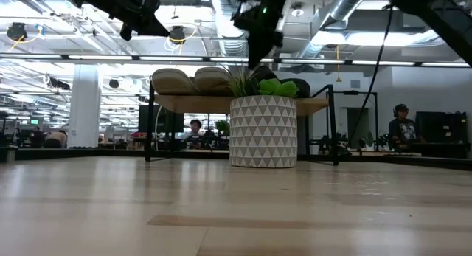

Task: Pick and place slides into the shelf
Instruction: Adjust the slides on the shelf

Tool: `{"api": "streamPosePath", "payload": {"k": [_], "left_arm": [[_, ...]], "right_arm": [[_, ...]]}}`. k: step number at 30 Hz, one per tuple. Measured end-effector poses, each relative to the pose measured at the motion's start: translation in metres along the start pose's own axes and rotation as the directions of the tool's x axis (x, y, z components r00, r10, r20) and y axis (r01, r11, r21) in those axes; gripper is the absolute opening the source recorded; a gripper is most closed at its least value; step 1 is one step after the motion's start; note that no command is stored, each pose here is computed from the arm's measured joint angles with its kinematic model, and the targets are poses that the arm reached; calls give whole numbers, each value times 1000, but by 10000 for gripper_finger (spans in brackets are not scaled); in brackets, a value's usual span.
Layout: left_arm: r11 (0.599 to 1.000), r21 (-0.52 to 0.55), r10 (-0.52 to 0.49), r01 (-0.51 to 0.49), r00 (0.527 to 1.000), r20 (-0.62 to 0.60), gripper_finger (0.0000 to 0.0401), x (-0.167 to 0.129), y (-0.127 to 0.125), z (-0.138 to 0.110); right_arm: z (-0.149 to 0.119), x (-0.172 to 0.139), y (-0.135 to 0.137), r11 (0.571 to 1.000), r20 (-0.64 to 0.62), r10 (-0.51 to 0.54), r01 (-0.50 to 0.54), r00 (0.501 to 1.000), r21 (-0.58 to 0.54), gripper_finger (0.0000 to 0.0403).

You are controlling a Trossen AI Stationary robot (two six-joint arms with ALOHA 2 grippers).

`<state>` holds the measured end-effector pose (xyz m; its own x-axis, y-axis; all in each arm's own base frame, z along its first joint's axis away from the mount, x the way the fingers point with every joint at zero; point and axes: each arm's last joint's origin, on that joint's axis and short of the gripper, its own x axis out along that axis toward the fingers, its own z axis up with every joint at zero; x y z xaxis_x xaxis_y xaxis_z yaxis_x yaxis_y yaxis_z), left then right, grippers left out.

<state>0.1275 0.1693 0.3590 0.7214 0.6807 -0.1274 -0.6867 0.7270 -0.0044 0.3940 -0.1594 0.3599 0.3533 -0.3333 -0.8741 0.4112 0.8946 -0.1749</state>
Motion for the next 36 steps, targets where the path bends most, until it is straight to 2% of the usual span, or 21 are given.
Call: {"api": "streamPosePath", "payload": {"k": [4, 7, 10, 13, 20, 30, 36], "left_arm": [[1000, 0, 7, -7, 1000, -4, 0, 0, 0, 0], [1000, 2, 7, -7, 1000, -4, 0, 0, 0, 0], [999, 24, 27, -27, 1000, -4, 0, 0, 1, 0], [999, 28, 45, -45, 999, -2, 0, 0, 1, 0], [998, 50, 49, -50, 999, 8, 0, -1, 1, 1], [997, 65, 49, -49, 999, 12, 0, -1, 1, 1], [997, 65, 49, -49, 999, 12, 0, -1, 1, 1]], "right_arm": [[-9, -44, 2, 996, 57, -78, 74, 995, 55, 0], [-23, -70, -1, 982, 28, -161, 157, 987, 104, 0], [-36, -78, -8, 957, -53, -226, 232, 973, 173, 0], [-42, -71, -14, 945, -100, -227, 244, 969, 219, 0], [-58, -36, -9, 958, -126, -102, 132, 987, 255, 0], [-90, -8, -20, 927, -105, 2, 38, 994, 373, 0], [-96, 5, -22, 926, -129, 1, 48, 992, 373, 0]]}}
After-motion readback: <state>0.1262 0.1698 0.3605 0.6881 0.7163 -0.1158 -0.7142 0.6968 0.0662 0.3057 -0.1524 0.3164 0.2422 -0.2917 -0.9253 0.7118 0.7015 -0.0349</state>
